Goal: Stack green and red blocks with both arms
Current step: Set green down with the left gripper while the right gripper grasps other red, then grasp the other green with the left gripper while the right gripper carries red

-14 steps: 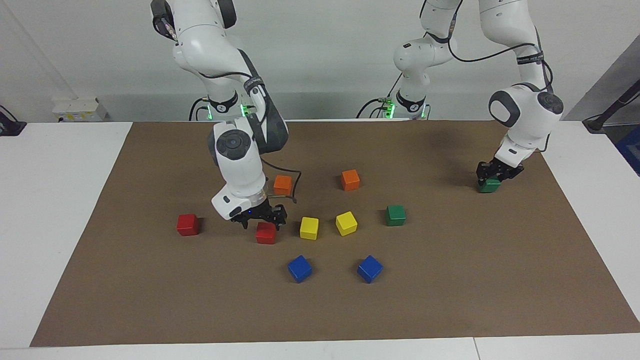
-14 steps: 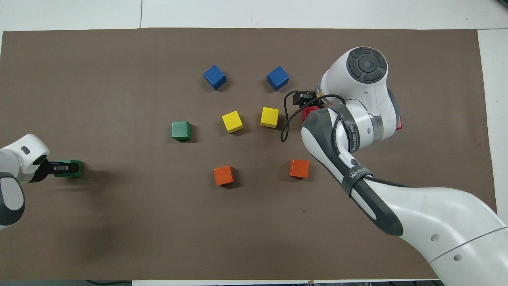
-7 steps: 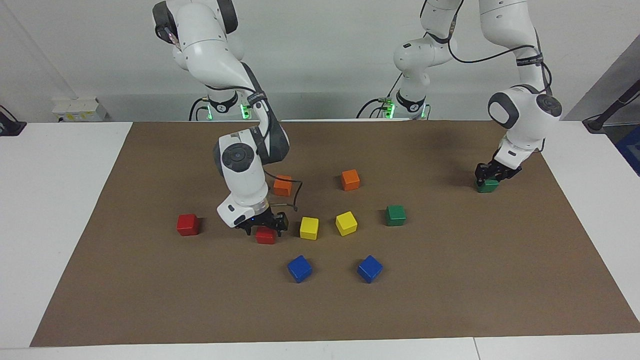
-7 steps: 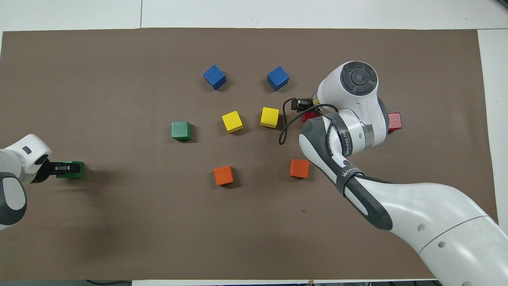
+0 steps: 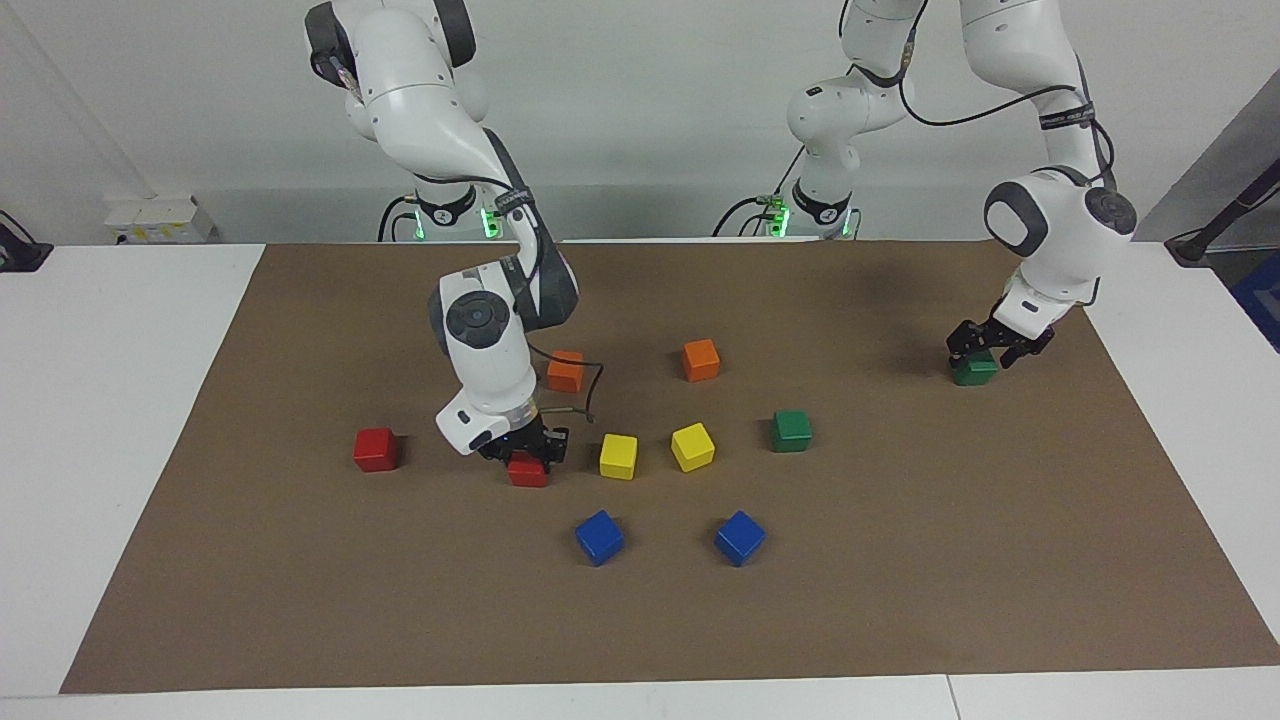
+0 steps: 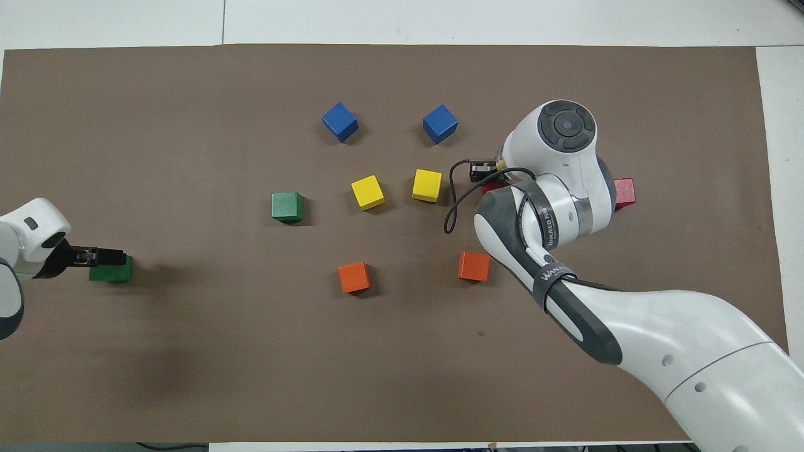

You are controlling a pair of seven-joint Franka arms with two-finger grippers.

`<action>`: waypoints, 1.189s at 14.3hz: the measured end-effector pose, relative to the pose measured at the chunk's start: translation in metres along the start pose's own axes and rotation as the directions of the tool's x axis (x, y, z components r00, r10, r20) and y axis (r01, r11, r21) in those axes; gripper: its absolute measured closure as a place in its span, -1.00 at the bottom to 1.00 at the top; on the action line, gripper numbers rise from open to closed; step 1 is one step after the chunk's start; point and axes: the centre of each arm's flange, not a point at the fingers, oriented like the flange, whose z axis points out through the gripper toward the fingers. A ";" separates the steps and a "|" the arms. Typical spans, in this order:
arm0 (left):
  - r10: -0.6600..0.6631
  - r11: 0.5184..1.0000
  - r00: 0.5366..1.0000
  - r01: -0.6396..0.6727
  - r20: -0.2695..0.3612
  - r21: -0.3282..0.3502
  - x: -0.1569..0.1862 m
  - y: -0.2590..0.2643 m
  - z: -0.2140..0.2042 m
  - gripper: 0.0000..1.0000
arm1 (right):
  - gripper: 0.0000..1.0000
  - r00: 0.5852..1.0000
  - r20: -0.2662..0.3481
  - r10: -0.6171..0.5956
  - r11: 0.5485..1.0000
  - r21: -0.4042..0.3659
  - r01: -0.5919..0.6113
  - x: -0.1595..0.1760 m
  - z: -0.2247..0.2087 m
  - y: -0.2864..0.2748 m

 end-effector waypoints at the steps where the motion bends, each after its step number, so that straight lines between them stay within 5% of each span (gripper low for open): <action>1: 0.015 1.000 1.000 -0.015 0.005 -0.002 0.011 0.000 -0.021 -1.00 | -0.10 1.000 0.020 -0.005 1.000 -0.014 0.006 0.002 -0.017 0.005; 5: 0.034 0.999 0.999 -0.034 0.007 -0.006 0.061 0.059 -0.095 -1.00 | -0.10 0.993 0.027 -0.111 0.993 -0.026 0.111 0.015 -0.120 0.092; 8: -0.029 1.000 1.000 0.029 0.003 -0.007 0.093 0.154 -0.103 -1.00 | -0.10 0.990 0.031 -0.140 0.990 -0.026 0.141 0.014 -0.154 0.172; 12: -0.050 0.999 0.999 0.050 0.010 -0.009 0.102 0.252 -0.080 -1.00 | -0.10 0.986 0.009 -0.167 0.986 -0.026 0.167 0.011 -0.136 0.222; 17: -0.034 0.999 0.999 0.034 0.008 -0.011 0.111 0.291 -0.038 -1.00 | -0.10 0.985 -0.028 -0.173 0.985 -0.028 0.172 0.002 -0.095 0.224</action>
